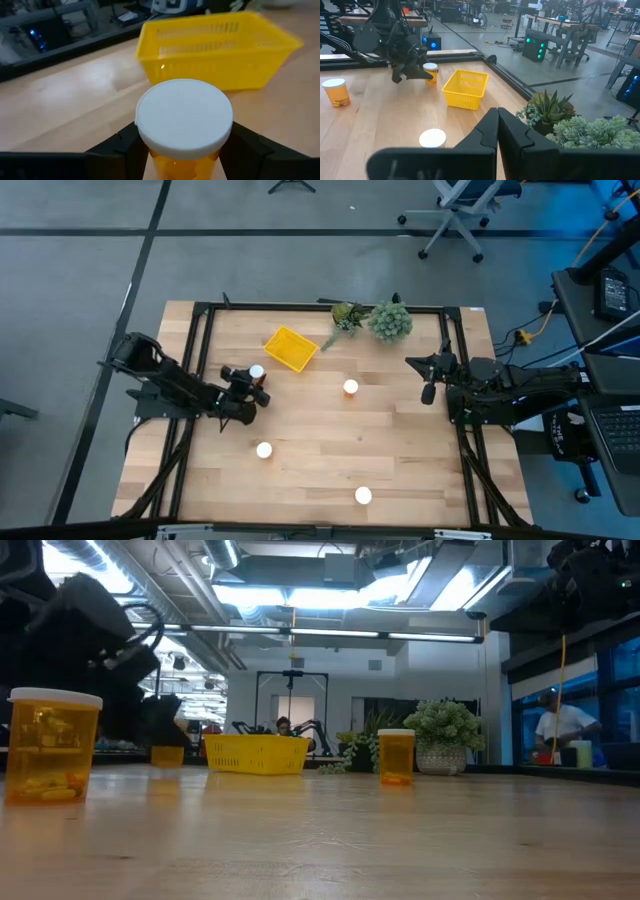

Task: Pick and place pill bottles into a basket
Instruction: Put the orange pill bottle into the yellow bin

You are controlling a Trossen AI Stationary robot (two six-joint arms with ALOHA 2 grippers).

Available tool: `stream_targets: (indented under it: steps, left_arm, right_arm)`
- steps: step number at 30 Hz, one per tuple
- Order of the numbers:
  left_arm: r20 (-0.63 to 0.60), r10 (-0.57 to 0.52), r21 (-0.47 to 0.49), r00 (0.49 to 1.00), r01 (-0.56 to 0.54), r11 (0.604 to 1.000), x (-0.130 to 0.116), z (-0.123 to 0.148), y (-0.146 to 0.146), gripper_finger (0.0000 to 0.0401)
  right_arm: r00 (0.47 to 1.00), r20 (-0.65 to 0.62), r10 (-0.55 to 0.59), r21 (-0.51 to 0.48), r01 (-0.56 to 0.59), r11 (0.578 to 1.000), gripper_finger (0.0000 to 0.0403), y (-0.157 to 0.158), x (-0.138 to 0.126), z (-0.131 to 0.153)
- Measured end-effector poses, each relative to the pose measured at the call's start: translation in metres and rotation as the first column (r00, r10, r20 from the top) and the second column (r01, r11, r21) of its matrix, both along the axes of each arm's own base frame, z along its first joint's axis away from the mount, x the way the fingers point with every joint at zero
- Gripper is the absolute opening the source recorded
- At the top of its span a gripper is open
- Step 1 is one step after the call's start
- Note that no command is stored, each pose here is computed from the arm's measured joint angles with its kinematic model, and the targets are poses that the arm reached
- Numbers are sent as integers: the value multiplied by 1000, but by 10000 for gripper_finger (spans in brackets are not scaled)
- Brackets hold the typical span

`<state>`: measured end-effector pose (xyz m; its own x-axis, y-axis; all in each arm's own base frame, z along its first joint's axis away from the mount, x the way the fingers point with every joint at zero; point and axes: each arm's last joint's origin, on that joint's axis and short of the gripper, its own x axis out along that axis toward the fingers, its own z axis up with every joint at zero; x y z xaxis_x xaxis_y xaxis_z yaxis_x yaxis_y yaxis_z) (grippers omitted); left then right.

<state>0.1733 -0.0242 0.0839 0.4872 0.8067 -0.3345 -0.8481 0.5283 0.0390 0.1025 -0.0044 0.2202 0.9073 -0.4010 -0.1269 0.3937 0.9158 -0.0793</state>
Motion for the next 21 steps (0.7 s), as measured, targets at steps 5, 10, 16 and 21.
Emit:
stream_targets:
  steps: [5,10,16,21]
  left_arm:
    - [33,-73,19,997,72,997,0,20,-6,195]
    - [66,-207,5,976,208,978,-1,45,-12,196]
    - [96,-410,5,907,411,912,-6,73,-13,196]
    - [130,-467,62,875,463,884,-13,90,-12,196]
  right_arm:
    - [1000,-1,0,0,0,1000,10,0,0,0]
    - [1000,-1,0,0,0,1000,10,0,0,0]
    - [1000,-1,0,0,0,1000,10,0,0,0]
    - [1000,-1,0,0,0,1000,10,0,0,0]
